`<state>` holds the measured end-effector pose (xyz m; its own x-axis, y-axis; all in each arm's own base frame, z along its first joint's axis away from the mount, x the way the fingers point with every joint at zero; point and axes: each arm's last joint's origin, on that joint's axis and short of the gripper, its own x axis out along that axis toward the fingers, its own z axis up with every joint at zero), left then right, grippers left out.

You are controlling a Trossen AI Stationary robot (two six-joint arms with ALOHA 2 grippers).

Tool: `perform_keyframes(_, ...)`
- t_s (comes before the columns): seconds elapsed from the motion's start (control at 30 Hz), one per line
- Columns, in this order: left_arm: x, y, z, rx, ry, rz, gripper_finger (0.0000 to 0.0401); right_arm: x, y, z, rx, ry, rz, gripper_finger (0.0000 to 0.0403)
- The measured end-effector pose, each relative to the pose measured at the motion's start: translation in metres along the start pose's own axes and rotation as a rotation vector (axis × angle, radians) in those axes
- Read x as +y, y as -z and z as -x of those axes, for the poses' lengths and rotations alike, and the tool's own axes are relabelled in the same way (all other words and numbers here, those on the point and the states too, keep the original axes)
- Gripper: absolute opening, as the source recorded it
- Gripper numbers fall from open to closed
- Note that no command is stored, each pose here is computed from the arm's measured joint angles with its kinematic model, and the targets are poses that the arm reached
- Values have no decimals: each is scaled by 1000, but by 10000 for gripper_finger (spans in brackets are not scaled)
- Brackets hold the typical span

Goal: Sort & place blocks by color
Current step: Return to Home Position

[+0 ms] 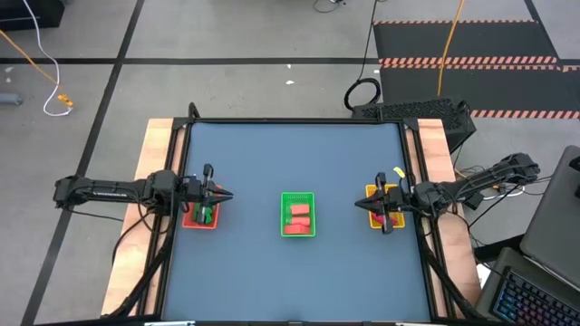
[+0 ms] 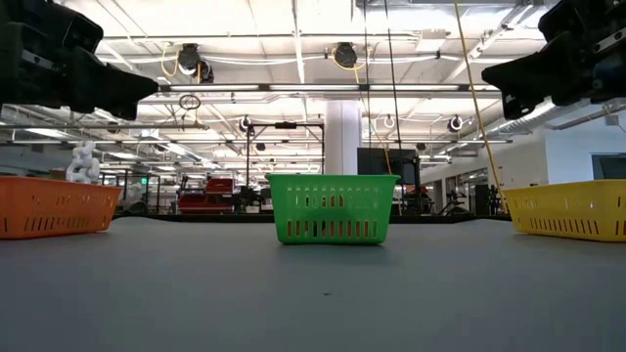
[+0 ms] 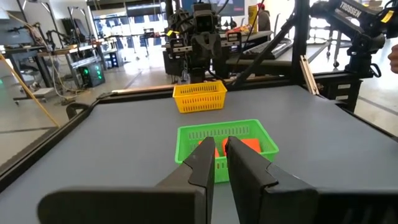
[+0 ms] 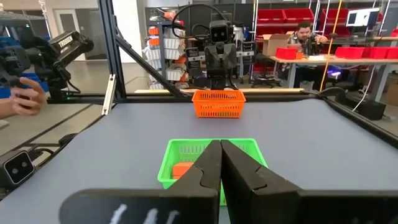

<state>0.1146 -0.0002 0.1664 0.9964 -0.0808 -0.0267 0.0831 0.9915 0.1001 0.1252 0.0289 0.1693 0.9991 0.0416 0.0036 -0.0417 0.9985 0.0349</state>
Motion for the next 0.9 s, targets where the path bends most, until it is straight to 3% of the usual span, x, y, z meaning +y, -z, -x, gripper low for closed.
perform_keyframes(0.23, 0, -1, 0, -6, -1, 21, 47, -1, -10, 4, -95, 0, 49, 0)
perform_keyframes(0.9, 0, -3, 0, -29, -3, 23, 47, -5, -8, 24, -79, -3, 1, 0)
